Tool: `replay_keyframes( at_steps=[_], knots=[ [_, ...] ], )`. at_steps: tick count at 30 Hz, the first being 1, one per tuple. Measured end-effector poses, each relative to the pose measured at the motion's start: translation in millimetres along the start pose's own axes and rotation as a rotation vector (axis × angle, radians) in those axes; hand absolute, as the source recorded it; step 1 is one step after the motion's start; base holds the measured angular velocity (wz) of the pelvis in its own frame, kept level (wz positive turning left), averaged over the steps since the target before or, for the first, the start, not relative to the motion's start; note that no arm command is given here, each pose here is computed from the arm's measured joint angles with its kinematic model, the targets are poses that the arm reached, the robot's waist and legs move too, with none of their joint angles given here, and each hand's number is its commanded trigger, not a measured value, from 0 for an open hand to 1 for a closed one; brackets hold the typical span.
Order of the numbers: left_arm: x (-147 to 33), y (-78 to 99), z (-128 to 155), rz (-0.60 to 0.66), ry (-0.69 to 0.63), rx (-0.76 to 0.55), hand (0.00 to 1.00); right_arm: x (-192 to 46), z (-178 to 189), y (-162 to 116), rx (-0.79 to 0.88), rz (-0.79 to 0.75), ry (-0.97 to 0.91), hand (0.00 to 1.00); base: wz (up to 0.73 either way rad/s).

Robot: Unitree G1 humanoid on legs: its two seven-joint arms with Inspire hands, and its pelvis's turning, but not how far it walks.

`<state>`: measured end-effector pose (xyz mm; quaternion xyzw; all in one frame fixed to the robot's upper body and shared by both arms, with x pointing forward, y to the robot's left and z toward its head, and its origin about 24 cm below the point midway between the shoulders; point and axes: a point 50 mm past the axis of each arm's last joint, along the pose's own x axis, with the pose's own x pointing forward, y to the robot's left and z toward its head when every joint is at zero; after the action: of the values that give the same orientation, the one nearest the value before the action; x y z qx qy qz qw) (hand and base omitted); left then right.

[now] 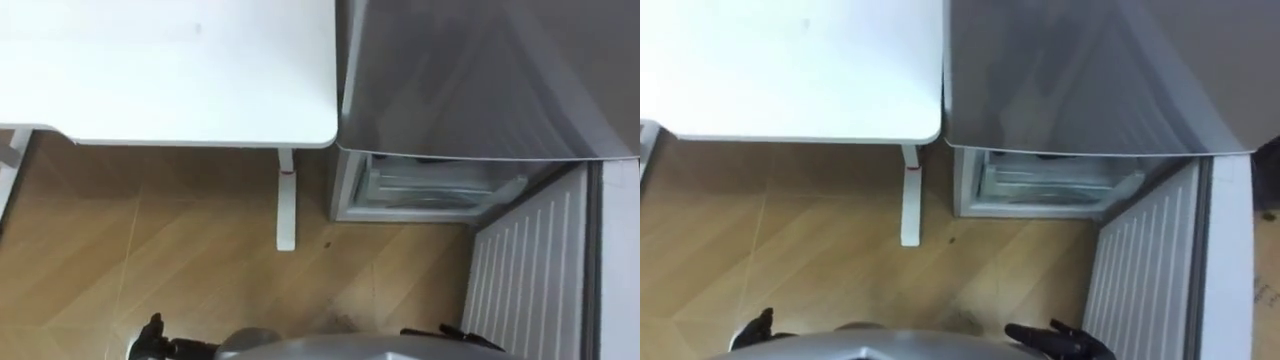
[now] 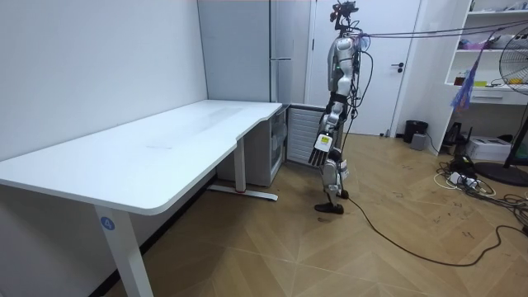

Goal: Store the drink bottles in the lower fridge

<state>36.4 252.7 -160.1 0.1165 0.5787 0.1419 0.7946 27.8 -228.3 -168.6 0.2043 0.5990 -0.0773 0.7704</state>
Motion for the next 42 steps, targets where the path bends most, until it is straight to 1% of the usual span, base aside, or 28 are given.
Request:
replay_keyframes(
  at_steps=[4,8,13,19,23,27,34,39,42],
  knots=[
    [0.6,-0.1,3,0.026,-0.008,0.018,0.00,1,5,0,-0.077,-0.042,0.004,0.00,-0.19],
    [0.1,0.1,0,0.039,0.011,0.030,0.00,3,11,0,-0.136,-0.089,0.004,0.00,-0.19],
    [-0.4,0.1,-5,0.037,0.040,0.053,0.00,4,19,3,-0.227,-0.106,0.000,0.00,-0.18],
    [-0.1,-0.5,-7,0.019,0.068,0.056,0.00,5,17,4,-0.228,-0.105,0.012,0.00,-0.01],
    [-0.6,-1.4,-9,0.014,0.081,0.082,0.00,5,15,5,-0.223,-0.104,0.018,0.00,0.00],
    [-0.8,-1.3,-10,0.015,0.083,0.110,0.00,6,14,7,-0.218,-0.107,0.021,0.00,0.00],
    [-0.7,-0.3,-10,0.027,0.080,0.122,0.00,6,18,7,-0.202,-0.128,-0.001,0.00,0.00],
    [-0.4,1.4,-9,0.031,0.075,0.154,0.00,6,23,5,-0.247,-0.172,-0.013,0.00,-0.06],
    [-0.3,1.5,-8,0.031,0.069,0.179,0.00,5,35,5,-0.346,-0.200,-0.044,0.00,-0.02]
  ],
)
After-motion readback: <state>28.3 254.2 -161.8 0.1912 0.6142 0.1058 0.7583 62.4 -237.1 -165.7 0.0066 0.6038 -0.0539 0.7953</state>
